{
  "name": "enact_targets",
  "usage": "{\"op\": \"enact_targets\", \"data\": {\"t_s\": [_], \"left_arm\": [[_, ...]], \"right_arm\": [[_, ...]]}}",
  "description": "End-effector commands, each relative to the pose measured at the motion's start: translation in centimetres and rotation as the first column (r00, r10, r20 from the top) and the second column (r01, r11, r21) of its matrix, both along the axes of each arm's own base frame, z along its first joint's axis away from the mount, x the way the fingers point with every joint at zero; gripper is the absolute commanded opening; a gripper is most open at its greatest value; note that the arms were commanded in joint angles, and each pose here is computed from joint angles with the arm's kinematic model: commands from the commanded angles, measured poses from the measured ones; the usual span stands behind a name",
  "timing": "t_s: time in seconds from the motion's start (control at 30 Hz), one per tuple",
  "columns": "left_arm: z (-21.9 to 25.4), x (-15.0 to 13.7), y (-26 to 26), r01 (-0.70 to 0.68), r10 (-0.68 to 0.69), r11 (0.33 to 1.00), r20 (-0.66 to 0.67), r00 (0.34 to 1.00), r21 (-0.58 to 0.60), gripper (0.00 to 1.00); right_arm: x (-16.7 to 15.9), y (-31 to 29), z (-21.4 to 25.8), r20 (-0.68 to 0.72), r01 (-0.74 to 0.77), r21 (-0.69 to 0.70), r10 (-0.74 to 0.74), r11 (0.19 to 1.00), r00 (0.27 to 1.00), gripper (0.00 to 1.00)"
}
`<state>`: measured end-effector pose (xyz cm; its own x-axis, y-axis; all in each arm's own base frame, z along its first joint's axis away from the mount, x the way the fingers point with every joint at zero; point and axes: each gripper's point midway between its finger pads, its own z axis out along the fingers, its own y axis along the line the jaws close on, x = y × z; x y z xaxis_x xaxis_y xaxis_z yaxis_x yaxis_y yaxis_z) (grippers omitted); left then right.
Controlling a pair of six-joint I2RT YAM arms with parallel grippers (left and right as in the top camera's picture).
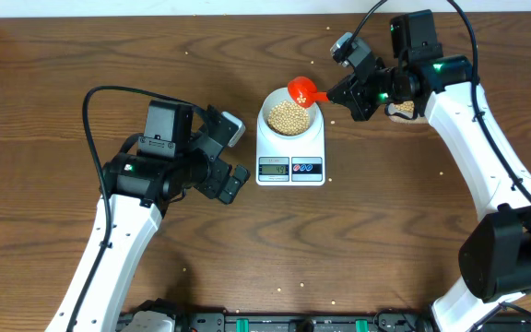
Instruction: Scoop item into bowl and weigh 50g on scale
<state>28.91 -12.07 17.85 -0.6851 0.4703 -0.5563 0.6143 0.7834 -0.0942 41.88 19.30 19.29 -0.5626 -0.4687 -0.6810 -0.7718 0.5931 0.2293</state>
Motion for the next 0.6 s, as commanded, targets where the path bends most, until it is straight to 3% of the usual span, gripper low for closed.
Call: {"op": "enact_targets", "data": {"t_s": [0.0, 0.57], "left_arm": [[1.0, 0.1, -0.3, 0.020, -0.020, 1.000, 0.028, 0.999, -0.011, 0.99], [1.0, 0.1, -0.3, 0.020, -0.020, 1.000, 0.028, 0.999, -0.011, 0.99]], "right_arm": [[-0.3, 0.2, 2.1, 0.021, -0.008, 0.053, 0.007, 0.999, 1.000, 0.01], [0.6, -2.2, 3.3, -0.019, 0.051, 0.164, -0.049, 0.985, 0.999, 0.01]]}}
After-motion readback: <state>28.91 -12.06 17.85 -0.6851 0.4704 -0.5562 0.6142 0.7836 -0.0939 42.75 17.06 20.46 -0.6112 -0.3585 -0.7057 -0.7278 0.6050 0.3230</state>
